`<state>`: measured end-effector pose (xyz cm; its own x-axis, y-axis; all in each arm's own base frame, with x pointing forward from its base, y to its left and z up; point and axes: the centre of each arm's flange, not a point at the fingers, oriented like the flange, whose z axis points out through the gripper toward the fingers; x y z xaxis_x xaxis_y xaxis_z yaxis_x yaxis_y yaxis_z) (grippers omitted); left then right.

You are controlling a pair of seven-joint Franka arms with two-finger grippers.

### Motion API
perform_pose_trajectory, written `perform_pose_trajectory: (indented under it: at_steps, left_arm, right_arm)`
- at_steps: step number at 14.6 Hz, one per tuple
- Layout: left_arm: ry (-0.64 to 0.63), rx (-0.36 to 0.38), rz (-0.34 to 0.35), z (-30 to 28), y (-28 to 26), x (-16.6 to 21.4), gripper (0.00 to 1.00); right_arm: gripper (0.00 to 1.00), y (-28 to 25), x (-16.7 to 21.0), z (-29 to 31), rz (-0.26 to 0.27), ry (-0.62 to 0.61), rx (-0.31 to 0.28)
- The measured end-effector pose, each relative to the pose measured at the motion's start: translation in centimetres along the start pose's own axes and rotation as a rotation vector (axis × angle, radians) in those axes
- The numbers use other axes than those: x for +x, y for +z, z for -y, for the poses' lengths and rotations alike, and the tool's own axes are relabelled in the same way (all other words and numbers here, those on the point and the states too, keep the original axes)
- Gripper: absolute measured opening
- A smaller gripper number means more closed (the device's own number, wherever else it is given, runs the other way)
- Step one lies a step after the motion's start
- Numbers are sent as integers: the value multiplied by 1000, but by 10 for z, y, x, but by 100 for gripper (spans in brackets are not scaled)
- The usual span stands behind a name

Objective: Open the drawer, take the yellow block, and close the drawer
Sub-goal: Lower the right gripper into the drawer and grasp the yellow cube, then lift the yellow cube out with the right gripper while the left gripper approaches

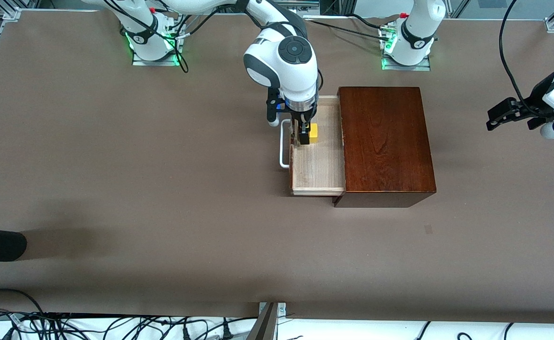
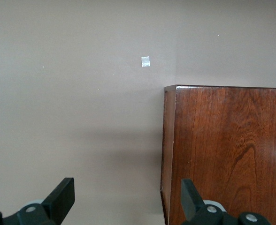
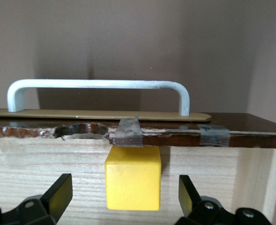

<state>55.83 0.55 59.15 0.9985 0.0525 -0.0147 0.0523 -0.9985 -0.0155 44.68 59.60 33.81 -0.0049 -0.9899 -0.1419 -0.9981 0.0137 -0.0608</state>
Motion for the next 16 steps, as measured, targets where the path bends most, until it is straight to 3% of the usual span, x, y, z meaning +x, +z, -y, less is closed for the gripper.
perform_pose_trajectory:
  at_steps: [7, 11, 16]
  left_arm:
    - [0, 0, -1, 0, 0, 2, 100]
    - [0, 1, -1, 0, 0, 2, 100]
    - [0, 1, 0, 0, 1, 3, 100]
  right_arm:
    - [100, 24, -3, -8, -17, -10, -11]
    - [59, 35, -3, -8, -18, -8, -16]
    - [56, -21, -12, 16, -27, 20, -8]
